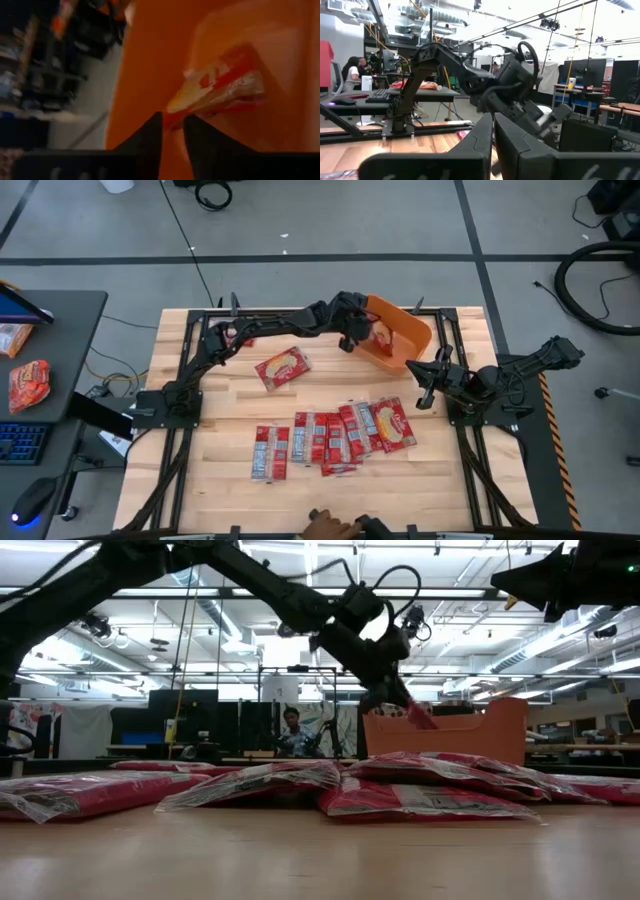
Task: Sort popcorn bags into baskets
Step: Put the red popcorn bag into the orange bin
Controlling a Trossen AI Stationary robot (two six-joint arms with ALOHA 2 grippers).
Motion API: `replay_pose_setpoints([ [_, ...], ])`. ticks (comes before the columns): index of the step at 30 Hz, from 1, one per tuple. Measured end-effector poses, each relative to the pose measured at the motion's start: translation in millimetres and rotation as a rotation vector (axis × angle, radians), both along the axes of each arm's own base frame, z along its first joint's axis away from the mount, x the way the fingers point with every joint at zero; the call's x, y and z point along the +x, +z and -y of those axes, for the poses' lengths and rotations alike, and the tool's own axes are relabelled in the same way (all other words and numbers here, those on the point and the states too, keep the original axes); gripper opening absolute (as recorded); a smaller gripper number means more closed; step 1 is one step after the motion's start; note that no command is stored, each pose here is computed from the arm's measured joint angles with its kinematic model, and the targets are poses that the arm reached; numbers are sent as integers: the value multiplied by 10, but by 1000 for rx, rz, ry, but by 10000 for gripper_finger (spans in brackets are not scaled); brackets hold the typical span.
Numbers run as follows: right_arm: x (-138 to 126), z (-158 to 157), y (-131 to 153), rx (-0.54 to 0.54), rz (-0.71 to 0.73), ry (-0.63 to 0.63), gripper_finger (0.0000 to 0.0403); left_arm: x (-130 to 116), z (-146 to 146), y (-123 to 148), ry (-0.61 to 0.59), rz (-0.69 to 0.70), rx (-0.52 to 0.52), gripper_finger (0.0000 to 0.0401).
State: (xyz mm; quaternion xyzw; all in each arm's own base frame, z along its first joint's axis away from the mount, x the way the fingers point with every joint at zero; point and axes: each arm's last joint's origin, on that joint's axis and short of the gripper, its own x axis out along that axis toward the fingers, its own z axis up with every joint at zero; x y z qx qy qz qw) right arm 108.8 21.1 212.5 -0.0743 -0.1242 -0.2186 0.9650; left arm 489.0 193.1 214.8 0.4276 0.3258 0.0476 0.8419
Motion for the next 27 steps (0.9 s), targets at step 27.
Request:
replay_pose_setpoints([
  [27,25,-8,-41,-5,-40,-7,25,-835,1280,52,451,-575,-444,144],
])
